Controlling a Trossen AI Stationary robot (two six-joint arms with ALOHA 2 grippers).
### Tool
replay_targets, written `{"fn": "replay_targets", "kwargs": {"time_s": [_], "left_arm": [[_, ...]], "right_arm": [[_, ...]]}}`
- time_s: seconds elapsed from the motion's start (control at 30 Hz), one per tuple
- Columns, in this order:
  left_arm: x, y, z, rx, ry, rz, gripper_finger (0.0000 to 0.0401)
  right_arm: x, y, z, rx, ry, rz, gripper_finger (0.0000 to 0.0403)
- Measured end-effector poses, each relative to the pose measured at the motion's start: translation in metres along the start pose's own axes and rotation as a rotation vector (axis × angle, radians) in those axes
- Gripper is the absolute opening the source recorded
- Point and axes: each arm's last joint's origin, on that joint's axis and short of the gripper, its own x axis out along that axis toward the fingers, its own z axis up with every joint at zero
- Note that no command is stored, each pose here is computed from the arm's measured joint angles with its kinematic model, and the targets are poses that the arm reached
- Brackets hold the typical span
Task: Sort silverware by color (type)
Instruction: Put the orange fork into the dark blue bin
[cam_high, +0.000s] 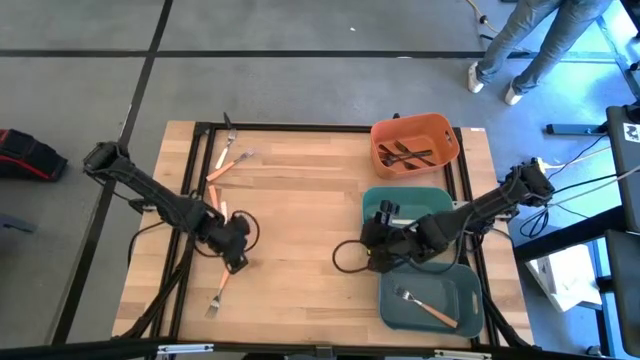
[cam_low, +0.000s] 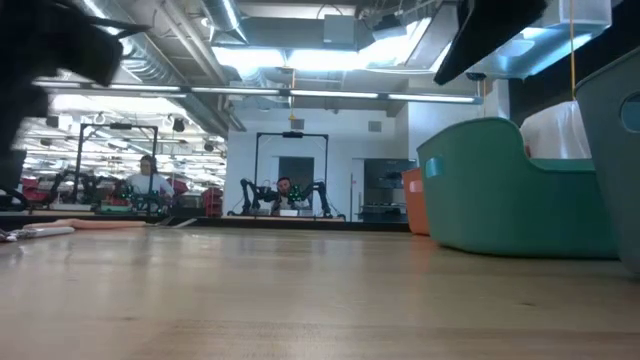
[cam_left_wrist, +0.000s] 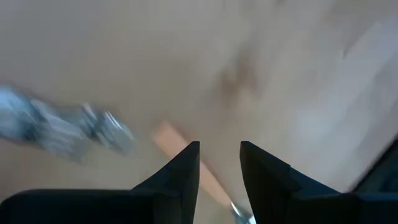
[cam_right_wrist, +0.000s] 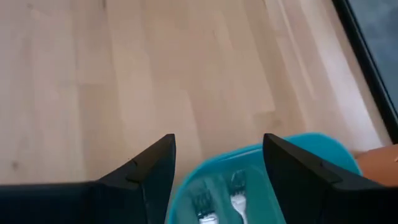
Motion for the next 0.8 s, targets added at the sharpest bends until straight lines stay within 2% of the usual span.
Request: {"fn": "replay_targets", "kwargs": {"time_s": [0.23,0.4,0.8], "left_arm": [[0.016,-0.014,-0.038,-0.162,0.106,0.063,0.0110],[0.032,-0.023,-0.059,-0.165,0.091,0.107,0.0110],[0.065,-0.038,-0.073,-0.195,0.091,0.120,0.0110]], "right_arm": [[0.007,0.004,0.001,-0.019,-0.007,-0.023,0.0227],[0.011,0.015,0.000,-0.013,-0.007,0.017,0.0227],[0.013,0.022,-0.003,0.040,0.025,0.070,0.0227]]}}
